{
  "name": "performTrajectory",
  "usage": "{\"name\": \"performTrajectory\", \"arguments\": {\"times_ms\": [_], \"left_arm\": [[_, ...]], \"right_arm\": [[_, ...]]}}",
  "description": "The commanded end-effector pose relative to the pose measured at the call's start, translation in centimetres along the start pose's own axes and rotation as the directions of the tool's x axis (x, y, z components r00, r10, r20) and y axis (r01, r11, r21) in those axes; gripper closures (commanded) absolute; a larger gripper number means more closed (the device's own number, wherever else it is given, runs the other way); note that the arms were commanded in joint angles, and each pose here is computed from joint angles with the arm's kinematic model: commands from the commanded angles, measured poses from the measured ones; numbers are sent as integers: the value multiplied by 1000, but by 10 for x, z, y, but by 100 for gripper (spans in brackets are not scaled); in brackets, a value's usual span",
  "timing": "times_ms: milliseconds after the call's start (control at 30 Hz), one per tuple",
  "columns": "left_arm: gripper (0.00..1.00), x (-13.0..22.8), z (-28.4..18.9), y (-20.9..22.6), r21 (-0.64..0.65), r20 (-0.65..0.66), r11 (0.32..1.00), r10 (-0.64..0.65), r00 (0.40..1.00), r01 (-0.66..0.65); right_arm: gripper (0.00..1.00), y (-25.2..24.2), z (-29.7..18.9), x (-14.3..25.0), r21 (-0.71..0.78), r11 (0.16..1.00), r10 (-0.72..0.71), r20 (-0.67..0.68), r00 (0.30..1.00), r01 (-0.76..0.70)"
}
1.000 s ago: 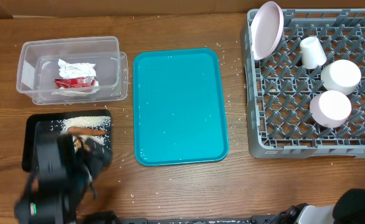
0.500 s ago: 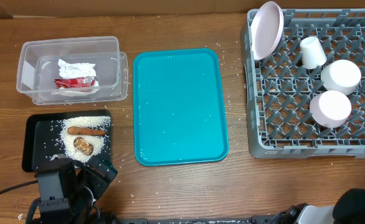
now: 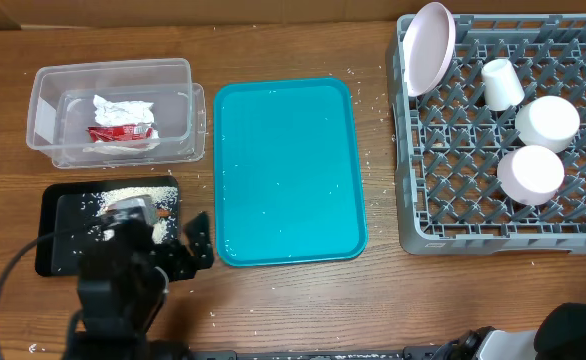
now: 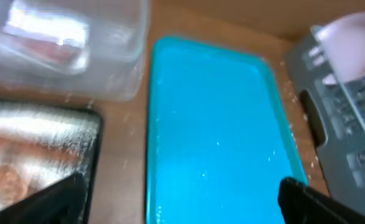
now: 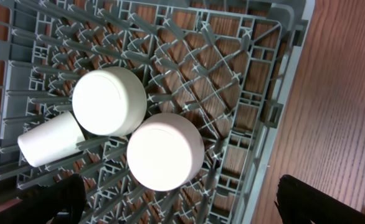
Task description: Sort waste into correct bins and load items into the dishwasher
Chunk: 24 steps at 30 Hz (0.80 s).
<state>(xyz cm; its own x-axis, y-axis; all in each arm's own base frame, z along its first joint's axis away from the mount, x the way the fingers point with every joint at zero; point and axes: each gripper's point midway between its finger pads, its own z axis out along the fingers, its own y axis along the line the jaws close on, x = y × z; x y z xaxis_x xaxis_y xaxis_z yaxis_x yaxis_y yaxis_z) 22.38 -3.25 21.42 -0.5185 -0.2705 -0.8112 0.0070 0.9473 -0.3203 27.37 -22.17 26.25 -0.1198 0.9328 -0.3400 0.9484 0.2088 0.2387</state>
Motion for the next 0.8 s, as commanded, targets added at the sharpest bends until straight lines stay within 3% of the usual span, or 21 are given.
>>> {"name": "performTrajectory", "arguments": {"times_ms": [0, 400, 533, 767], "left_arm": [[0, 16, 13, 2, 32, 75, 984, 171, 982, -174], [0, 7, 29, 23, -43, 475, 974, 217, 853, -224], [0, 8, 31, 30, -71, 516, 975, 216, 829, -209], [0, 28, 43, 45, -109, 436, 975, 222, 872, -194]], "right_arm": [[0, 1, -4, -3, -12, 1000, 8, 16, 1000, -7], [0, 1, -4, -3, -12, 1000, 8, 16, 1000, -7], [0, 1, -4, -3, -12, 1000, 8, 16, 1000, -7], [0, 1, -4, -3, -12, 1000, 8, 16, 1000, -7]]}}
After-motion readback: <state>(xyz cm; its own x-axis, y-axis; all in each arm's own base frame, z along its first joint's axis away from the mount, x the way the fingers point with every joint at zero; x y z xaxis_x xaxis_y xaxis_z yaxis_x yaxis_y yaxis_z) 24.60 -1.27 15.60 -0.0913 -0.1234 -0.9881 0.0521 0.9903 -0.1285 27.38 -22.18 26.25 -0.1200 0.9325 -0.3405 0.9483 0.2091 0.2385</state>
